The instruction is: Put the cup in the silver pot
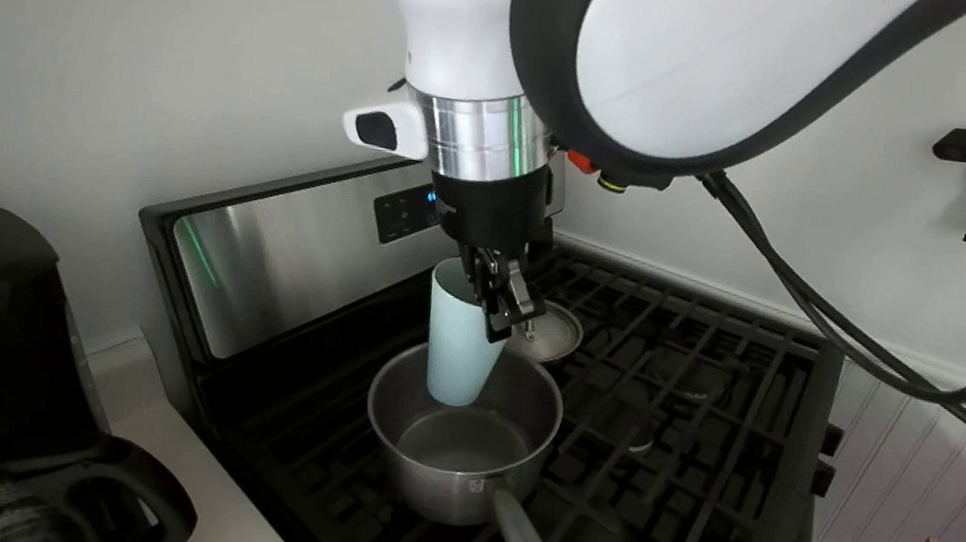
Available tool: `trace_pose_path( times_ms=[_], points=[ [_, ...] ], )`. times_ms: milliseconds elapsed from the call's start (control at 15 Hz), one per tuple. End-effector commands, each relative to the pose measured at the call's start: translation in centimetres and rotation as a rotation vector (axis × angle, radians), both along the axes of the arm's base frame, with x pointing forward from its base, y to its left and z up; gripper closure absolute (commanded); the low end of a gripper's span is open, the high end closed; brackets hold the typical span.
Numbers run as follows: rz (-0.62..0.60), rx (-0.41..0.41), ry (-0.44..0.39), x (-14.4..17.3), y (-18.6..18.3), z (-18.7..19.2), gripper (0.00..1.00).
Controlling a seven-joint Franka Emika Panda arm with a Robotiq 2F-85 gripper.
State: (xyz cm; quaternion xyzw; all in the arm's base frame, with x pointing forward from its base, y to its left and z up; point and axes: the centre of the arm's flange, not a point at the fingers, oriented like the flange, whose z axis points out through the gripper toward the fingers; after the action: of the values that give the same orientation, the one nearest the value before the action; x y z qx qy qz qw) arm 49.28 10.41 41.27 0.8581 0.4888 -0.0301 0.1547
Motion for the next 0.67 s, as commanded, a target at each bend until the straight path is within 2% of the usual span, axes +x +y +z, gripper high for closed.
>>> trace_pose_path(
  times_ms=[0,267,600],
  points=[
    [-0.003,-0.055,0.004,0.8,1.2,-1.6,0.99],
    [-0.008,-0.130,0.034,1.3,1.8,-3.8,0.99],
    [0.000,-0.108,0.068,2.2,1.9,-6.4,0.99]
  ],
)
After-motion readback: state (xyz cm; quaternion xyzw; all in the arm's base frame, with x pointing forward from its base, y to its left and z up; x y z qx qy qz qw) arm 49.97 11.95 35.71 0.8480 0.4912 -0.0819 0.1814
